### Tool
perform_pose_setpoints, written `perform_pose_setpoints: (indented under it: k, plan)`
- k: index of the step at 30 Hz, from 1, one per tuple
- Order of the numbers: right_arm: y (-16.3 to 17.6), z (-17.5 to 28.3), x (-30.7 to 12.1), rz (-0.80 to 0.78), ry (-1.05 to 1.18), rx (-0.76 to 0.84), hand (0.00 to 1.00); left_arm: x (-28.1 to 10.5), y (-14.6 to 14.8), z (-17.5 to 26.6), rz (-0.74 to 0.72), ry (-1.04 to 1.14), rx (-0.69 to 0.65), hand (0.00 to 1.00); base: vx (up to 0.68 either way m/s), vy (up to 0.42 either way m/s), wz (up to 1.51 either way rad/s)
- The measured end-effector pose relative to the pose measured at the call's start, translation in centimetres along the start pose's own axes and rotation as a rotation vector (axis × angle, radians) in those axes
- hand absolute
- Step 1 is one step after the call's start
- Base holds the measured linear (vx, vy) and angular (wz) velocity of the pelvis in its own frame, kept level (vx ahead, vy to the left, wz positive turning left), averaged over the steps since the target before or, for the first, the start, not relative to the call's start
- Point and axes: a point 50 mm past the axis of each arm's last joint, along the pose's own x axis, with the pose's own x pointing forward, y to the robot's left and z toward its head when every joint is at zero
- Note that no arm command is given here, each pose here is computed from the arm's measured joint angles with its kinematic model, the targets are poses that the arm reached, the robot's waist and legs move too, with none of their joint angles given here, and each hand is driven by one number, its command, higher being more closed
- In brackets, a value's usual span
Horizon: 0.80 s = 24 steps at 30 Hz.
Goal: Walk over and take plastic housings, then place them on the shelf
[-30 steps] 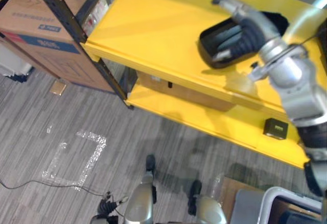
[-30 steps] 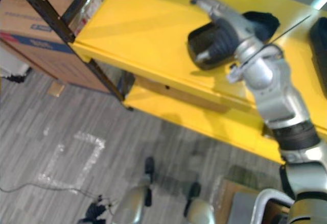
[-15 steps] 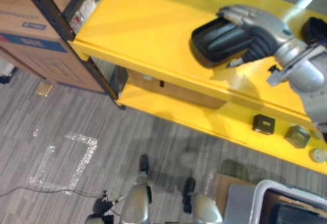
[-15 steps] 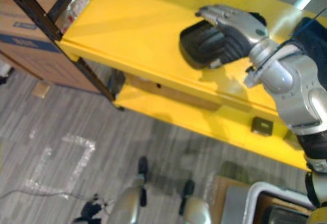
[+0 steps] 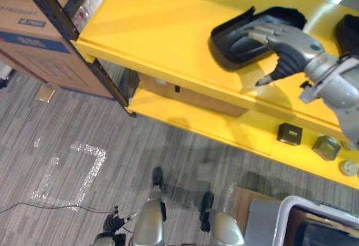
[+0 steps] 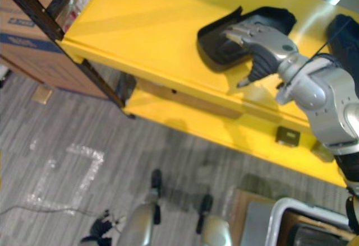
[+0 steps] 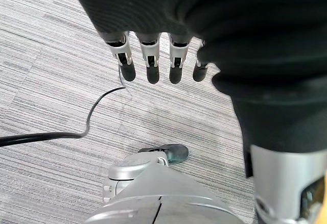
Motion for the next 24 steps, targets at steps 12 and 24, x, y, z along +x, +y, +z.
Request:
perform_pose_setpoints:
  k: [12,24]
  plan:
    - [1.5,-0.3,-0.4,0.126,0.010,0.004,0.00,0.1,0.2,0.5,-0.005,-0.025,-0.001,0.00,0.00,-0.003,-0.01]
    - [2.3,-1.2,-1.3,0.227,0.026,-0.066,0.00,0.2,0.9,1.5,-0.006,-0.065,0.011,0.00,0.00,0.000,0.00]
